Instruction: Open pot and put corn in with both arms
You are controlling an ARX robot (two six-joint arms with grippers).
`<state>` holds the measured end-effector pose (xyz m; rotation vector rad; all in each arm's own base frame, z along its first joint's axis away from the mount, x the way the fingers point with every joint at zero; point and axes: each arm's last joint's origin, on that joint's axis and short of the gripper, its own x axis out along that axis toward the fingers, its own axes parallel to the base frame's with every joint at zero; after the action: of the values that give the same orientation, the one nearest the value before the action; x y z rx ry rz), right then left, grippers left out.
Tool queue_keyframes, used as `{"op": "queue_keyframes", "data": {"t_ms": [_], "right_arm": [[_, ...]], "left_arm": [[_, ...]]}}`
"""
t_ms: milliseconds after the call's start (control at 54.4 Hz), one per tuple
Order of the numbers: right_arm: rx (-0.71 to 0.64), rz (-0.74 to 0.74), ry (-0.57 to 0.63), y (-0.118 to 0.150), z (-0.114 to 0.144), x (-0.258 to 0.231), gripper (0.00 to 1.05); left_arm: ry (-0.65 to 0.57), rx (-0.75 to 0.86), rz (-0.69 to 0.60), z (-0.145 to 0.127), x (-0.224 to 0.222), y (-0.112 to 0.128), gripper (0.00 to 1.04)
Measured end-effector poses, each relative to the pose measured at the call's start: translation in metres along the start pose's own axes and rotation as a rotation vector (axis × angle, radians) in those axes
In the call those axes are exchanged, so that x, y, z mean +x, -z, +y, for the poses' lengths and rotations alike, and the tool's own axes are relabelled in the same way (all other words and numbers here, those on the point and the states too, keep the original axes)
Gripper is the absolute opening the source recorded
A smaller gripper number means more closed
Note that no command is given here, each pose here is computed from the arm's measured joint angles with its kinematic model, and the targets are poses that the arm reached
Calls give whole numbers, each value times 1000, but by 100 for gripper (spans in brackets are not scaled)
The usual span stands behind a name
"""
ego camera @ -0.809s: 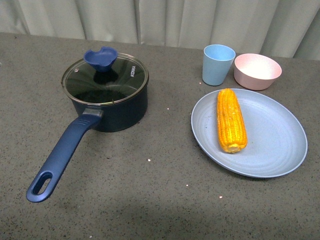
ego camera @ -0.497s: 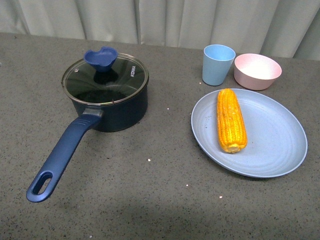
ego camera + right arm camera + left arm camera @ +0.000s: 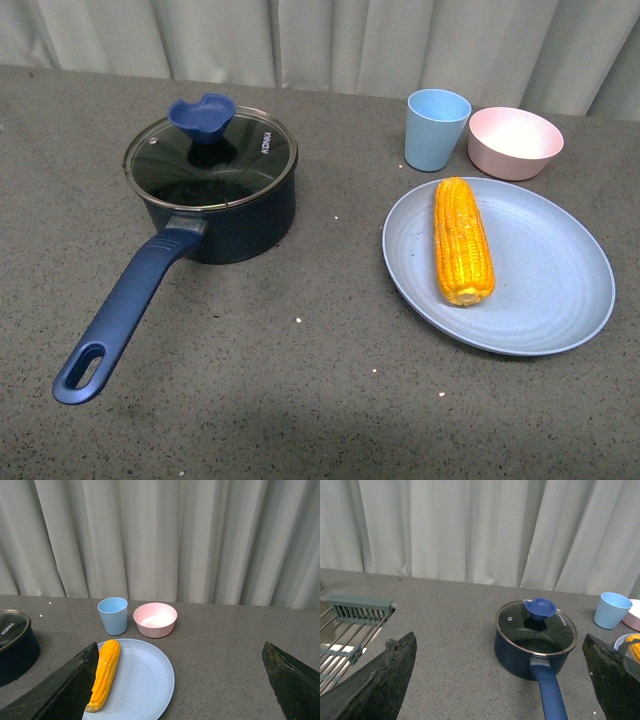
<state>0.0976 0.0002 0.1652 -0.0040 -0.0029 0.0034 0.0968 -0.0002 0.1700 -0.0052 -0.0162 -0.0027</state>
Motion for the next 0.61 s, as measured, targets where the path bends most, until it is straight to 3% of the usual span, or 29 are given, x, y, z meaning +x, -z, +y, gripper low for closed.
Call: {"op": "queue_keyframes", "data": {"t_ms": [607], "right_arm": [[0,0,0,0,0,0,96]], "left_arm": [[0,0,-1,0,0,0,98]]}}
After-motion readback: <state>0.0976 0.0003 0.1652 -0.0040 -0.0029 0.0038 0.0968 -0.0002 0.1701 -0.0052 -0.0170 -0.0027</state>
